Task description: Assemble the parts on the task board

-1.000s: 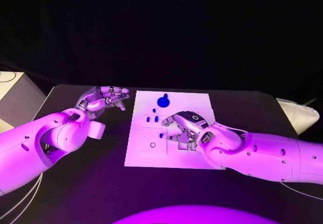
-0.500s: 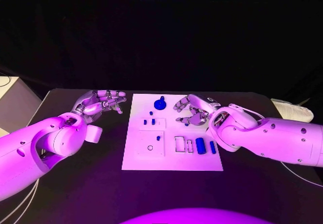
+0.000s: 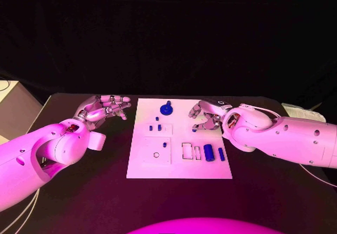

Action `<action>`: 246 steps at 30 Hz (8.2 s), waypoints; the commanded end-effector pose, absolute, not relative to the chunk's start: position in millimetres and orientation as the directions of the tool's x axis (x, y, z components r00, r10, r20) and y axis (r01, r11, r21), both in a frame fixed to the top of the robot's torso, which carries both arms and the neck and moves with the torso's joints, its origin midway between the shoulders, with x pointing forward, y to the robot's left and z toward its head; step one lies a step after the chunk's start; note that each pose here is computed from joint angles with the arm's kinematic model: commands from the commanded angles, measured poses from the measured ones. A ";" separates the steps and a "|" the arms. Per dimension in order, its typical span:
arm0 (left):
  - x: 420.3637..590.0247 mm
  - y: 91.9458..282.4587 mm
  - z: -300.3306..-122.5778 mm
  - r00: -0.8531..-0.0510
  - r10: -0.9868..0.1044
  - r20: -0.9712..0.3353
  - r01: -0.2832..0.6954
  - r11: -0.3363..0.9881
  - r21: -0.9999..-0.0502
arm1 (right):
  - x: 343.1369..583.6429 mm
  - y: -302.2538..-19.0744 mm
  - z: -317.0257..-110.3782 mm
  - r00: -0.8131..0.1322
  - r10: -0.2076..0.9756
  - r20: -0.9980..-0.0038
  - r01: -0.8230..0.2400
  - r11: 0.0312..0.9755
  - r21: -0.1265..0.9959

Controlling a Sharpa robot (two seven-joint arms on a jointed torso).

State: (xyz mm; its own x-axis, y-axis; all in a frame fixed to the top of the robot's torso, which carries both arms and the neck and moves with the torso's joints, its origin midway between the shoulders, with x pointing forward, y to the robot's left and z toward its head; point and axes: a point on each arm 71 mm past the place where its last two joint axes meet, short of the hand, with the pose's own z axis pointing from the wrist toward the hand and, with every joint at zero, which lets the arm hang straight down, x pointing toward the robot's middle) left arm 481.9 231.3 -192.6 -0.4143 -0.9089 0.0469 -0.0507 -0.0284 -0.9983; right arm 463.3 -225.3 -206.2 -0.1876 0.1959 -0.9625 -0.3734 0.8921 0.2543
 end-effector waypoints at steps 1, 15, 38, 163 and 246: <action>481.3 229.2 -191.9 -0.429 -0.901 0.056 -0.049 -0.039 -0.998 | 464.1 -225.9 -212.3 -0.220 0.062 -0.974 -0.386 0.911 0.145; 481.7 229.4 -192.9 -0.427 -0.903 0.055 -0.050 -0.038 -0.998 | 468.0 -222.9 -215.7 -0.221 0.027 -0.975 -0.378 0.919 0.111; 481.7 230.0 -193.2 -0.423 -0.904 0.054 -0.053 -0.035 -0.998 | 467.3 -217.3 -221.4 -0.241 0.009 -0.970 -0.389 0.915 0.106; 481.0 227.3 -195.2 -0.425 -0.903 0.063 -0.068 -0.038 -0.997 | 396.8 -82.4 -251.2 -0.249 0.046 -0.967 -0.644 0.739 0.201; 472.4 230.8 -212.7 -0.432 -0.899 0.077 -0.113 -0.031 -0.993 | 402.5 -275.0 -237.7 -0.503 0.264 -0.823 0.057 0.960 0.273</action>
